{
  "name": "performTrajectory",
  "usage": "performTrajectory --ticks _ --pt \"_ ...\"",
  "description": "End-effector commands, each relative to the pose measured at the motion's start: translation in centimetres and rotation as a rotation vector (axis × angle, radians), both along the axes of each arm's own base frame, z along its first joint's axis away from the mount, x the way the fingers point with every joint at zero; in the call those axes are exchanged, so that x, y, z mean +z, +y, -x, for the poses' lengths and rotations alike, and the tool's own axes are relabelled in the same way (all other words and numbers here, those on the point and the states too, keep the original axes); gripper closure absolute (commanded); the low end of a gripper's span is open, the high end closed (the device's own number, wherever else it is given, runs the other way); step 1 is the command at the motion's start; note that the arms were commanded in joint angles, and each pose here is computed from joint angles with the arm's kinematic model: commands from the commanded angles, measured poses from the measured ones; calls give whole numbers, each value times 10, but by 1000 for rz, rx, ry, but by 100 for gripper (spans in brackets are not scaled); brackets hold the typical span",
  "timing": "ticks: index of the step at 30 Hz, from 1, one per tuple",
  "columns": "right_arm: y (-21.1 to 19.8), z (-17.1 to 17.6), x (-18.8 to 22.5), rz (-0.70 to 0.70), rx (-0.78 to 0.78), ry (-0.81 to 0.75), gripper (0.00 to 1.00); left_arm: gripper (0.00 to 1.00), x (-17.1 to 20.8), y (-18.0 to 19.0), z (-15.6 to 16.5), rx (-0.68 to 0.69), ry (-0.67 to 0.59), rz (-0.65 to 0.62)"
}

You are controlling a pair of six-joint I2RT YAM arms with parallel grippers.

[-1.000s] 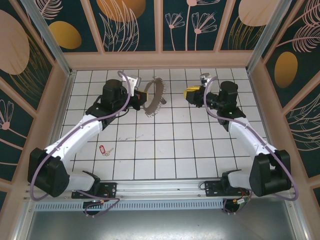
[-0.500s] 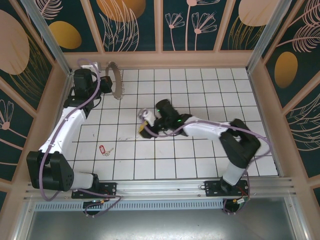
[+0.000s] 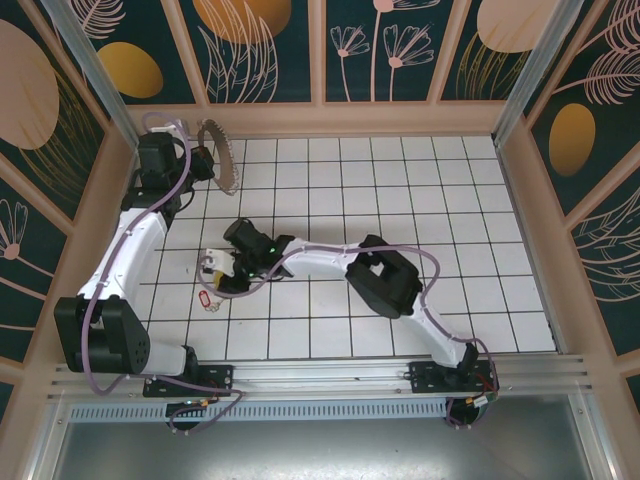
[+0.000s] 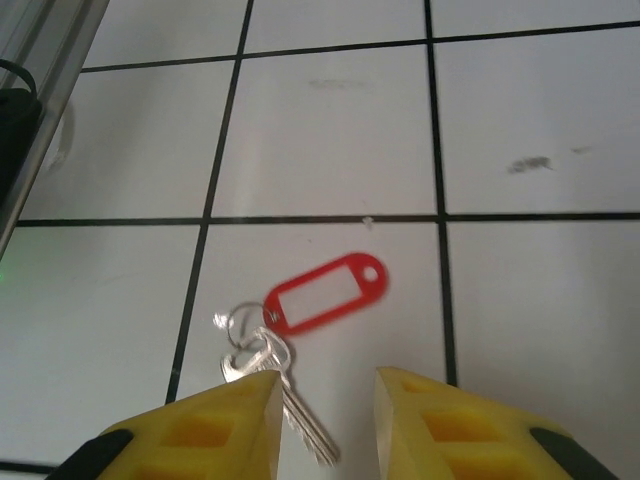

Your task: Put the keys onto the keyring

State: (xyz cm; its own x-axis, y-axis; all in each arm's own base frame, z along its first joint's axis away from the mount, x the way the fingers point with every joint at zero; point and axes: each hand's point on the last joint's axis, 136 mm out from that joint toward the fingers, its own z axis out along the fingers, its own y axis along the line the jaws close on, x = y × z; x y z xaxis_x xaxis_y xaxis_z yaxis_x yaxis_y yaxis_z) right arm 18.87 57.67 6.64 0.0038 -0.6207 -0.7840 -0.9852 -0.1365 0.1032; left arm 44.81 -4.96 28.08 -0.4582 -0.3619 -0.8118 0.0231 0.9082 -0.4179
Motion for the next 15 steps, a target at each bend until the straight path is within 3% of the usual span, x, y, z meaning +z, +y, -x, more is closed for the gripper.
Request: performTrajectory --ticks 1,15 --pt "17 5 2 -11 45 -28 70 100 23 6 -6 27 -58 1" --pt "44 37 -27 28 127 -56 69 100 25 4 -3 3 -61 -14"
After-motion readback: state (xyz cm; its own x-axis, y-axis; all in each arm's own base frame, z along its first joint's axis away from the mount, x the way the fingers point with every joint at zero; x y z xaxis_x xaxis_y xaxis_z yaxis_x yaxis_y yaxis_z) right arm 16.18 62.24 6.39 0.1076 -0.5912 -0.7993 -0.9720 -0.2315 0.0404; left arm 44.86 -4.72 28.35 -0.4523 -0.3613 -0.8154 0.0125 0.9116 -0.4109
